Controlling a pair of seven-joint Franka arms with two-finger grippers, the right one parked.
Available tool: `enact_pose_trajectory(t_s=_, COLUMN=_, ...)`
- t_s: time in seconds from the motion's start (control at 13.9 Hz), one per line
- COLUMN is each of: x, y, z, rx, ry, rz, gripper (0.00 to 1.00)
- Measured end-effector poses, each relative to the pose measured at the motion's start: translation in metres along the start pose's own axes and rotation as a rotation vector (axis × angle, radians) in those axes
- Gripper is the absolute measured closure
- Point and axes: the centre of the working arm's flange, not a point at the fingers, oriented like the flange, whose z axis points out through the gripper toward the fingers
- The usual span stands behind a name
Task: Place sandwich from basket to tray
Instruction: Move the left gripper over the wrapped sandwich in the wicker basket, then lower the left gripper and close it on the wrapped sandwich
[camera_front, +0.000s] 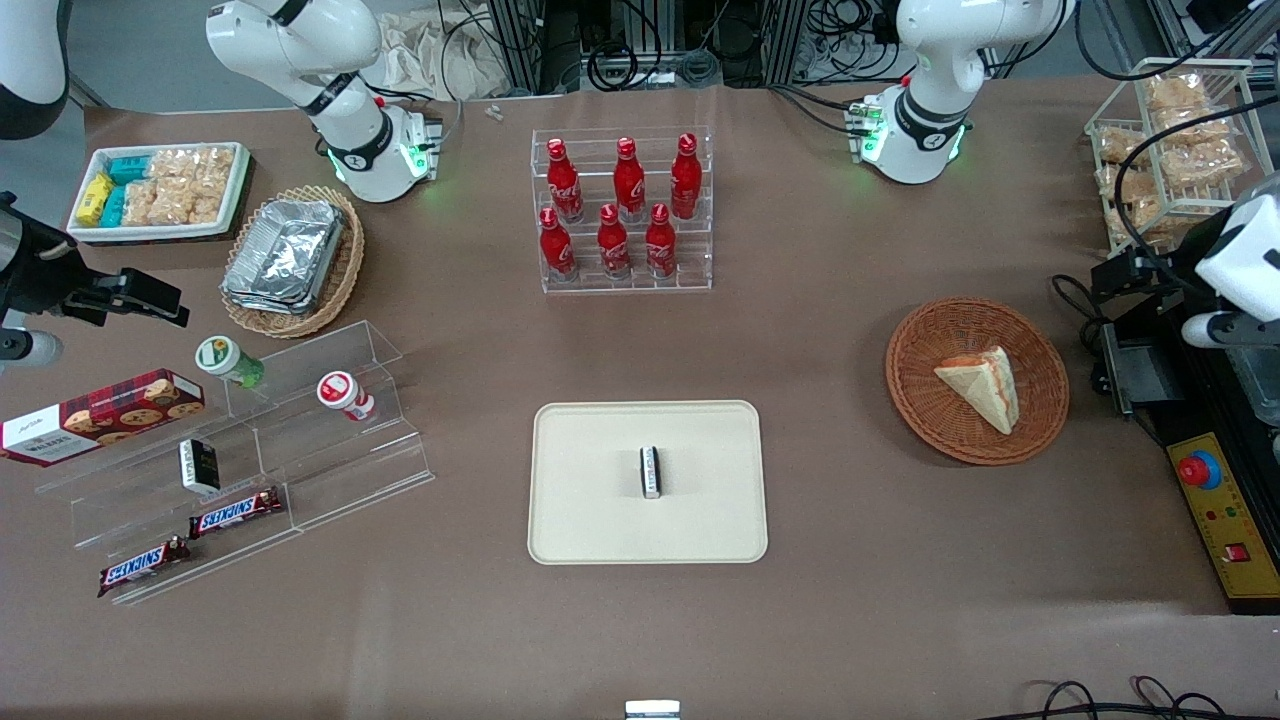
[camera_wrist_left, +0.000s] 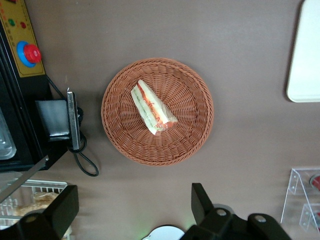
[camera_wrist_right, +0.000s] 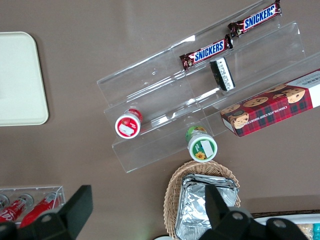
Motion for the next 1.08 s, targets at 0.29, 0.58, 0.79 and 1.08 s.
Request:
enact_pose_trajectory(t_s=0.29, x=0.000, y=-0.015, z=0.082, rx=-0.020, ry=0.104, rz=-0.241, gripper=0.00)
enact_pose_trajectory(t_s=0.58, x=-0.012, y=-0.005, z=0.168, rx=-0.072, ry=0.127, rz=-0.515, gripper=0.00)
enact_pose_trajectory(t_s=0.79, x=0.003, y=0.015, z=0.201, rx=-0.124, ry=0.134, rz=-0.651, gripper=0.00)
enact_pose_trajectory(t_s=1.08, x=0.018, y=0.025, z=0.241, rx=-0.133, ry=0.107, rz=-0.716, gripper=0.00)
